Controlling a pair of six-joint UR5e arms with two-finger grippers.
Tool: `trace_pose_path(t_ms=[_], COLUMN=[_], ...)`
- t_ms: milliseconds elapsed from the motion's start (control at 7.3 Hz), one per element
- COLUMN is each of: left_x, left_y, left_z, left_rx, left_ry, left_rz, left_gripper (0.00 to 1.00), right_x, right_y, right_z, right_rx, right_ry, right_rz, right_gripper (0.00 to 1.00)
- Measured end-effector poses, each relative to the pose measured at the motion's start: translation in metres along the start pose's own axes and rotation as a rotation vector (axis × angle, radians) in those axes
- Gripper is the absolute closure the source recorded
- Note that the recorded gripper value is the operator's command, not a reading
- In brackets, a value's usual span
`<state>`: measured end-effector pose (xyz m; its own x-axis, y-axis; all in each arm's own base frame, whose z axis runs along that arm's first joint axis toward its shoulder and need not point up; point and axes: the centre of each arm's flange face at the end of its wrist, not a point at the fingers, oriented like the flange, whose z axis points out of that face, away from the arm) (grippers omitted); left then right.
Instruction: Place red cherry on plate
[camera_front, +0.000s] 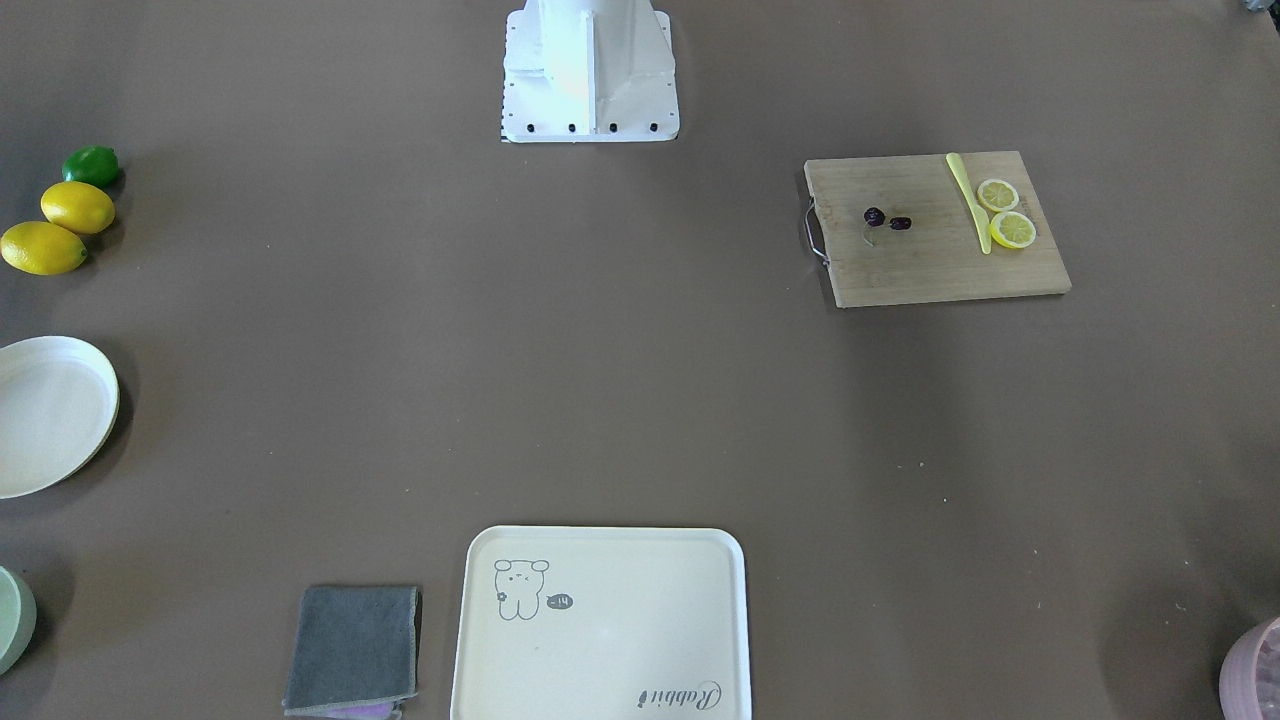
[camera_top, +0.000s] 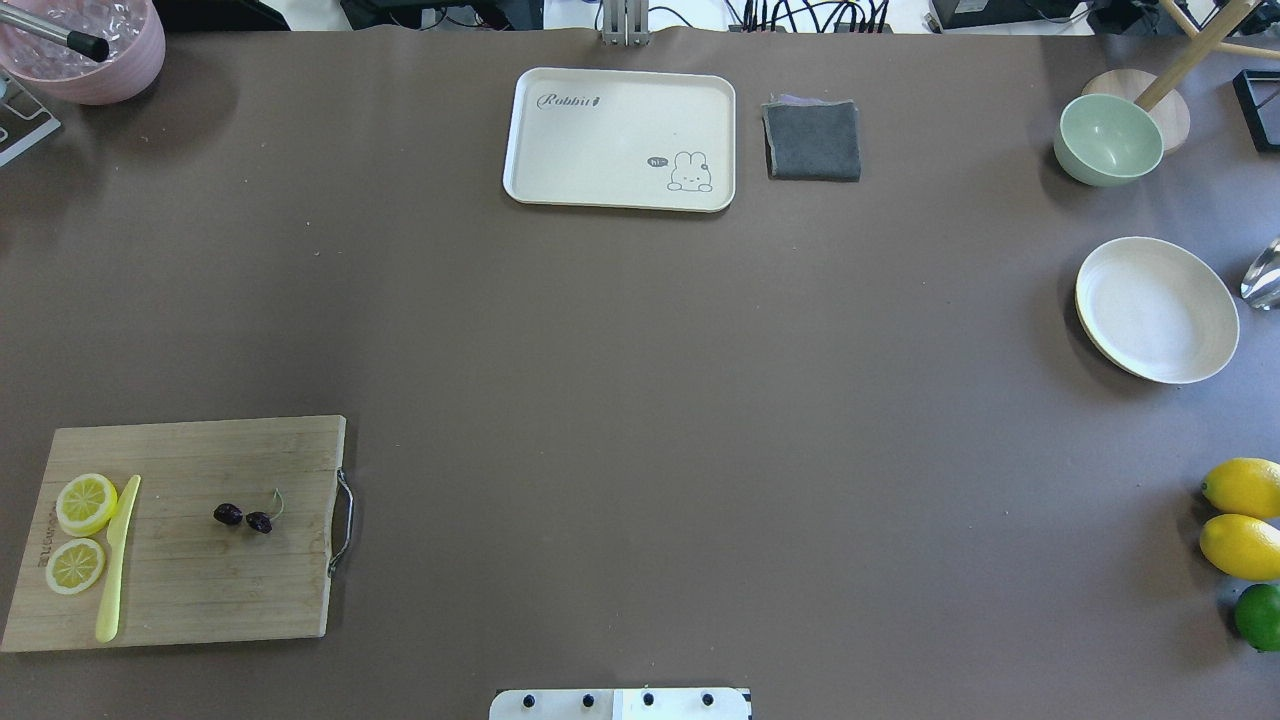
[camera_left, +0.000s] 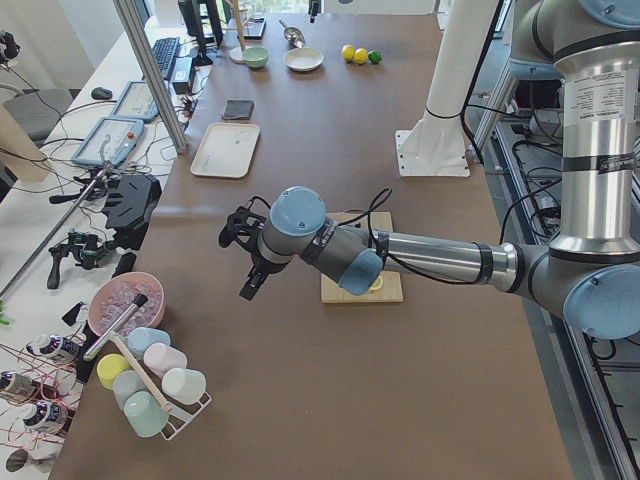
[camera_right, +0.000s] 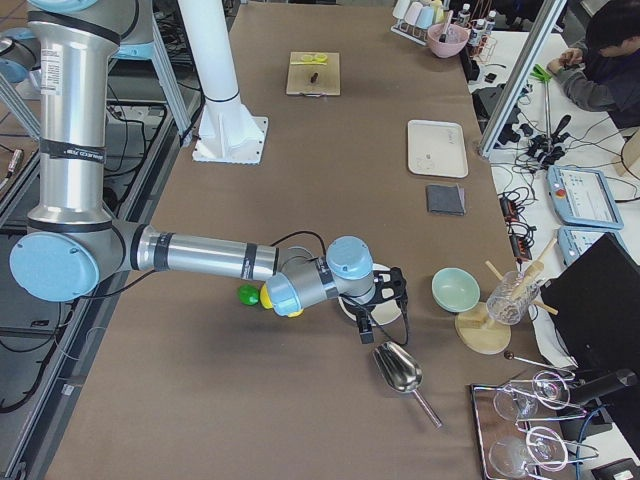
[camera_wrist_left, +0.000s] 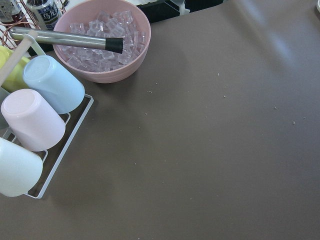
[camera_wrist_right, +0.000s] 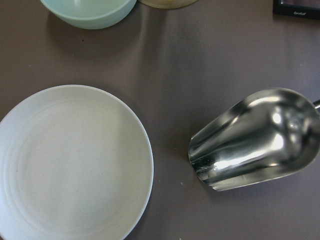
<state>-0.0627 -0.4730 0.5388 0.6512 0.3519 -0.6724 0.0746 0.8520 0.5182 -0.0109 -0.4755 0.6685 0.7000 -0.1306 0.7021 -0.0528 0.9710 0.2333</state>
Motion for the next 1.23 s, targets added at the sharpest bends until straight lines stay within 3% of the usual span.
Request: trace_pose_path(t_ms=[274,548,959,1096,1233], left_x=[0.001,0.000,0.000,-0.001,-0.001], left_y=[0.002,0.005,0.007,0.008,0.008], left_z=[0.000,0.000,0.000,0.000,0.000], left_rx=[0.002,0.011,0.013,0.012,0.012], left_ry=[0.001,0.002,0.002,0.002,0.001], left_rz=[0.002,0.012,0.016,0.016,0.016], left_gripper=[0.02,0.02,0.02,0.02,0.02], right_x=[-0.010,-0.013,-0.018,-0.019,-0.021], right_y=[0.012,0.024,0.028,0.029,0.030], right_z=[0.056,0.084,0.094,0.096,0.098], right_rx=[0.019,0.031,0.025,0.021,0.018], right_ry=[-0.032,-0.042,-0.049,-0.050,-0.049], right_rz=[0.047,0.097,0.174,0.178,0.178], right_gripper=[0.15,0.41,0.45,0.57,0.87])
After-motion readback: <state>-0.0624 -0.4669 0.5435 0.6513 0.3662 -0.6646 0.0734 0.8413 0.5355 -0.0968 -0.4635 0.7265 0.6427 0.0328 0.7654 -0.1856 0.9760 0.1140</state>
